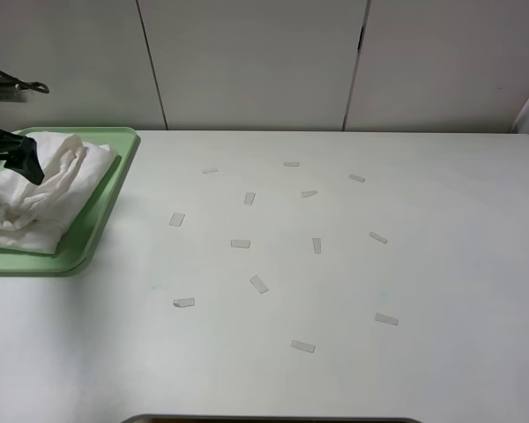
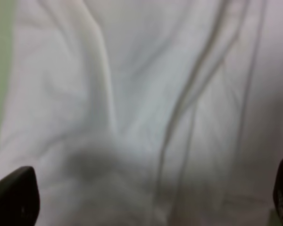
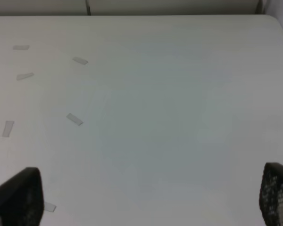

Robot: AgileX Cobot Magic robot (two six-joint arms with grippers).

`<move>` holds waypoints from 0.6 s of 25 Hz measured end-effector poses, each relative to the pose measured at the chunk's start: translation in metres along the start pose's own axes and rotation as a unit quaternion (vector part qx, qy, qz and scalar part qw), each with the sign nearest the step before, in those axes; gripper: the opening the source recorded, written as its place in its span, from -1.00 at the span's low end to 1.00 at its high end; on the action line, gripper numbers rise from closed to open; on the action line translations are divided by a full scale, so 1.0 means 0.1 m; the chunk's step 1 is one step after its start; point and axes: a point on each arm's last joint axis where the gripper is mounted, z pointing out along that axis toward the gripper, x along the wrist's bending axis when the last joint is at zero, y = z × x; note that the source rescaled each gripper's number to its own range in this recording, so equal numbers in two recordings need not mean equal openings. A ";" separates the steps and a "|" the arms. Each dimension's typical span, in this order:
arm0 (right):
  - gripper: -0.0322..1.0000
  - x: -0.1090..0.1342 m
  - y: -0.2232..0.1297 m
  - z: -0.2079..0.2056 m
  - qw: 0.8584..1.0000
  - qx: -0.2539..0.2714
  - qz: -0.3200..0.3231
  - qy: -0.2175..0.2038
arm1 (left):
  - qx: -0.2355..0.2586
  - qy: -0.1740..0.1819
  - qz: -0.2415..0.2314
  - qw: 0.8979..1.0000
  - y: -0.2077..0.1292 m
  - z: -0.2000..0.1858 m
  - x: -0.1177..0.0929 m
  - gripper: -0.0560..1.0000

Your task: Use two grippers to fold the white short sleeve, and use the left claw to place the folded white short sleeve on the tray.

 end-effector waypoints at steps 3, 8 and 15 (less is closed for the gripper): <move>1.00 0.00 0.00 0.00 1.000 0.000 0.000 0.000 | 0.020 -0.021 -0.009 1.000 -0.04 -0.08 -0.07 1.00; 1.00 0.00 0.00 0.00 1.000 0.000 0.000 0.000 | 0.016 -0.038 -0.017 0.999 -0.07 -0.35 -0.14 1.00; 1.00 0.00 0.00 0.00 1.000 0.000 0.000 0.000 | -0.003 -0.042 -0.021 0.999 -0.26 -1.14 -0.25 1.00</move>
